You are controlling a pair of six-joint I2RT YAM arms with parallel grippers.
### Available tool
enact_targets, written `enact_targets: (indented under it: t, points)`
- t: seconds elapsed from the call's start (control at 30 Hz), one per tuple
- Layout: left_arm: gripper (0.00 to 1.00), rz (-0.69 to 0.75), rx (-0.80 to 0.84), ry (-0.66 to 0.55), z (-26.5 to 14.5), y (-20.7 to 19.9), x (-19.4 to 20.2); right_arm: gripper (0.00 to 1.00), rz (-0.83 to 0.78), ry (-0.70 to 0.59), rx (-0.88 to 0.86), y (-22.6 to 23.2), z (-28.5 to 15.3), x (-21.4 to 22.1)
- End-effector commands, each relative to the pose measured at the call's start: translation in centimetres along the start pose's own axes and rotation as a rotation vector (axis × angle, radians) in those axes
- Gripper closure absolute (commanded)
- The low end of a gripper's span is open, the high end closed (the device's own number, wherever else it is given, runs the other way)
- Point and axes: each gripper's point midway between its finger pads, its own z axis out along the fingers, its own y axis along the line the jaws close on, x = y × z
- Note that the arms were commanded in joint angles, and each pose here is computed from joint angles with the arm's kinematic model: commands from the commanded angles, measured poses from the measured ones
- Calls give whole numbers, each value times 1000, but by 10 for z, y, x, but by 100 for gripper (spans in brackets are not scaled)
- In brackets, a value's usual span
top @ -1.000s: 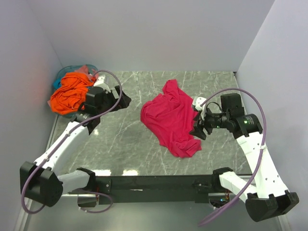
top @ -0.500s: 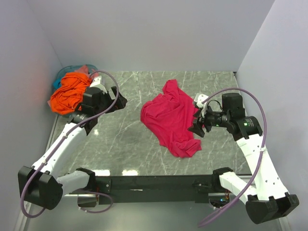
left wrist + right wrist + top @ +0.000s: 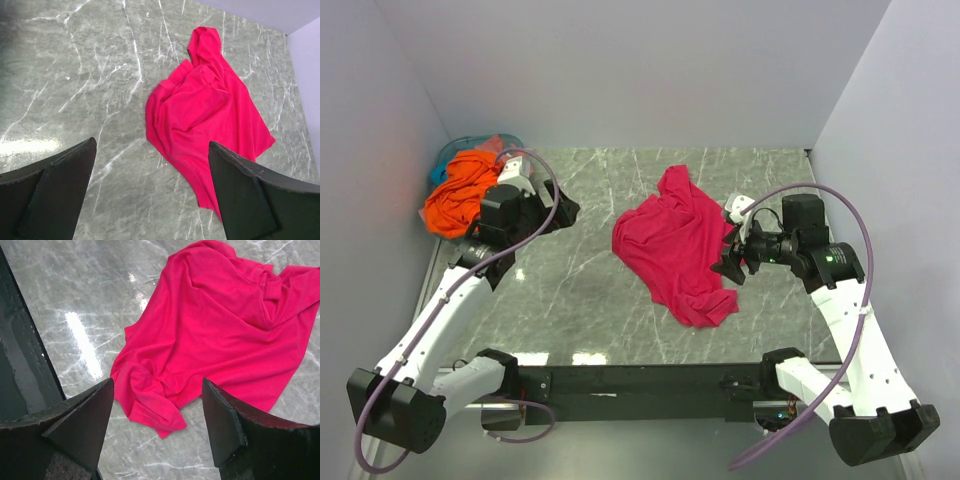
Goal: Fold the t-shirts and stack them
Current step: Flatten the tshirt out
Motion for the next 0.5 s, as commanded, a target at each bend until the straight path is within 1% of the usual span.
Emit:
enact_targets:
  t: [0.0,0.2,0.47]
  points:
    - [0,21,16,-54,-10,-6,-18,23,-19,-23,20,-3,-2,-3]
    - [0,23,32,-52,-12,-9,-18,22,-31,-11,31,-4,-5,0]
    - [0,26,100,-86,-24,-26,-33,21,-65,0,73,-6,-27,-3]
